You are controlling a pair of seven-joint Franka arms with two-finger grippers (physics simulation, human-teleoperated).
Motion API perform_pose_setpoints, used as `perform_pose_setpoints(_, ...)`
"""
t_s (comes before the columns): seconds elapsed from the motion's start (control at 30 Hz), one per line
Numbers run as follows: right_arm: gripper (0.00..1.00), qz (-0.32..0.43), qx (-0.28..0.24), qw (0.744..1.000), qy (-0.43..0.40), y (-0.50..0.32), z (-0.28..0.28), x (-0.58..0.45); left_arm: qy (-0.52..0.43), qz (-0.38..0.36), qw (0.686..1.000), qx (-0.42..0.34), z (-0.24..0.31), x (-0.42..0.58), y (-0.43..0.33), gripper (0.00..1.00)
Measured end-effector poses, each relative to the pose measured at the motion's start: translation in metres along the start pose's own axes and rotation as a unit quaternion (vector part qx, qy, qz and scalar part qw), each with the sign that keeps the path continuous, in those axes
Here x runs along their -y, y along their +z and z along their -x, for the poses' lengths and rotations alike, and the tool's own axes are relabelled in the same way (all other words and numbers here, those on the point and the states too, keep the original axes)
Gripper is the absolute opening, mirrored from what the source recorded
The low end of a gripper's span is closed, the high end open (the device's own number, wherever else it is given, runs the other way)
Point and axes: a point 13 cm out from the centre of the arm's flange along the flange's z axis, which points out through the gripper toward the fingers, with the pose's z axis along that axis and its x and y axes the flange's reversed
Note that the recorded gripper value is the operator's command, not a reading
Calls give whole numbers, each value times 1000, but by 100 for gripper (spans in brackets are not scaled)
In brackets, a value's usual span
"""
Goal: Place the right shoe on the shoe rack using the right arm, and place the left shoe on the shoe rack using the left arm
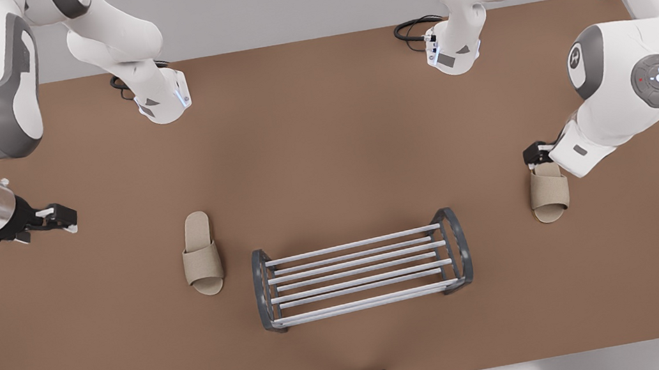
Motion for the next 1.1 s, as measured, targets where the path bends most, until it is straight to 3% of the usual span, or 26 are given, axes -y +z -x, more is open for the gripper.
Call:
perform_pose_setpoints(0.23, 100, 2, -11, 999, -53, 61, -6, -70, -40, -16, 999, 10, -2, -30, 6, 100)
perform_pose_setpoints(0.3, 100, -59, -19, 991, -121, 93, -20, -108, -106, -62, 992, -4, -25, -97, 33, 100)
perform_pose_setpoints(0.37, 100, -139, -11, 969, -203, 124, -34, -145, -202, -162, 966, -26, -71, -172, 99, 100)
perform_pose_setpoints(0.47, 100, -276, 15, 899, -340, 169, -45, -183, -310, -338, 889, -9, -127, -193, 210, 100)
perform_pose_setpoints(0.53, 100, -372, 47, 815, -442, 199, -46, -206, -344, -419, 840, 38, -127, -165, 252, 100)
perform_pose_setpoints(0.6, 100, -454, 80, 707, -536, 230, -42, -226, -367, -450, 807, 104, -119, -162, 278, 100)
perform_pose_setpoints(0.67, 100, -495, 98, 644, -574, 254, -29, -204, -390, -452, 784, 173, -122, -178, 298, 100)
perform_pose_setpoints(0.8, 100, -530, 109, 588, -601, 303, -10, -125, -398, -418, 773, 264, -151, -200, 332, 100)
perform_pose_setpoints(0.93, 100, -533, 169, 508, -656, 361, -24, -202, -365, -377, 787, 324, -159, -206, 347, 100)
perform_pose_setpoints(1.1, 100, -540, 224, 488, -648, 373, -36, -200, -316, -332, 805, 377, -150, -208, 354, 100)
